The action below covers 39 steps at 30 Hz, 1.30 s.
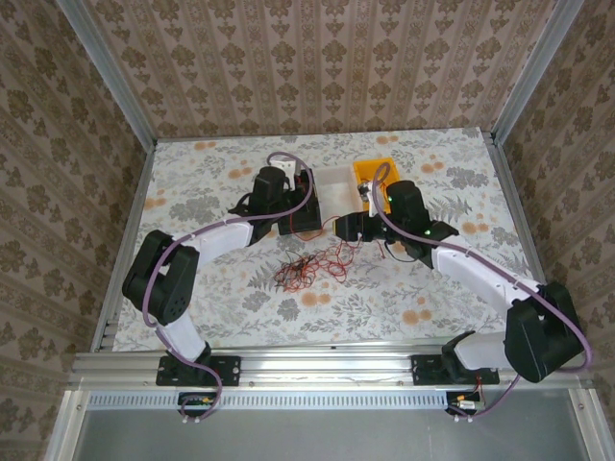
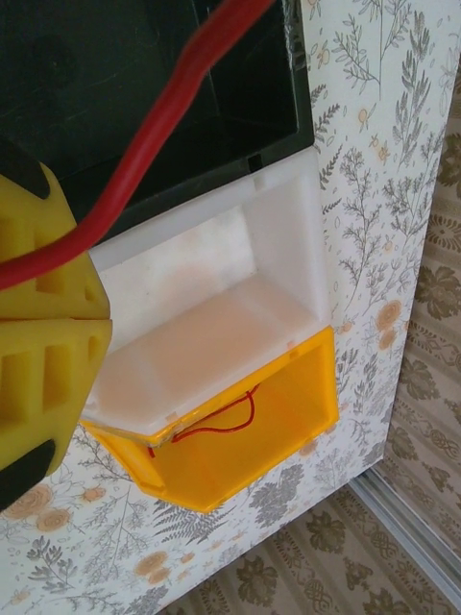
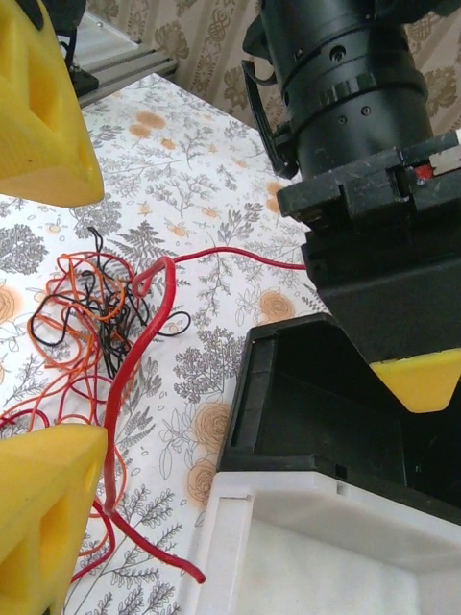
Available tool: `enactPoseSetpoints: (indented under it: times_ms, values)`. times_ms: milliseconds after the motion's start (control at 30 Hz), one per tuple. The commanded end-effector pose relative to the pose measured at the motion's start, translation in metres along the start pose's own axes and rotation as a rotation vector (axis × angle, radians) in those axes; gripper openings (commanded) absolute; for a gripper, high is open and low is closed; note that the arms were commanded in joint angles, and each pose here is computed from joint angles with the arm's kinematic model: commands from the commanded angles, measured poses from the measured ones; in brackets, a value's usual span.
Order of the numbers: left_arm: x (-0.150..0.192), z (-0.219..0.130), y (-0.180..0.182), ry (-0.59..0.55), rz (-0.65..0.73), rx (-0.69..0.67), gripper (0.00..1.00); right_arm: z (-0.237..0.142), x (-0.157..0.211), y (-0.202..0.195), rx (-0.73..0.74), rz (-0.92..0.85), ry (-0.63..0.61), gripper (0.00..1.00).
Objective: Untangle the cables
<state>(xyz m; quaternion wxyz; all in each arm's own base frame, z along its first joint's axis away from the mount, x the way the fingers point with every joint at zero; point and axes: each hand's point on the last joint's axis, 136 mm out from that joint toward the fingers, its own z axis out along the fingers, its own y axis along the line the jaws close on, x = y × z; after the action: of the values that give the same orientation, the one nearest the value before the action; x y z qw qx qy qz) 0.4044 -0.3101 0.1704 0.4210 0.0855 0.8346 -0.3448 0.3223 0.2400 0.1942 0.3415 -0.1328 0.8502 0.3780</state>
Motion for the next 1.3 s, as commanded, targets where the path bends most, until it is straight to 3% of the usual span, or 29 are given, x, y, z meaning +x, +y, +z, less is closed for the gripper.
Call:
enactPoseSetpoints:
  times_ms: [0,200,533,867,1067,1167,1267]
  values:
    - [-0.016,-0.004,-0.024,-0.029,0.029,0.069,0.0,0.001,-0.017,0.007,-0.002,-0.031,-0.028,0.62]
    - [-0.009,0.001,-0.037,0.007,0.046,0.128,0.0,0.016,-0.017,0.009,-0.031,-0.019,-0.001,0.61]
    - [0.001,0.007,-0.077,0.068,0.052,0.336,0.0,0.044,-0.019,0.023,-0.084,-0.034,0.017,0.54]
    - [0.004,0.004,-0.096,0.106,0.094,0.426,0.0,0.059,-0.025,0.03,-0.136,-0.03,0.008,0.47]
    - [0.003,0.002,-0.101,0.11,0.098,0.46,0.0,0.061,-0.024,0.025,-0.125,-0.025,-0.007,0.16]
    - [0.003,0.0,-0.098,0.111,0.092,0.456,0.0,0.055,-0.024,0.019,-0.092,-0.02,-0.035,0.1]
    - [0.003,-0.002,-0.091,0.104,0.084,0.436,0.0,0.049,-0.021,0.014,-0.085,-0.003,-0.04,0.11]
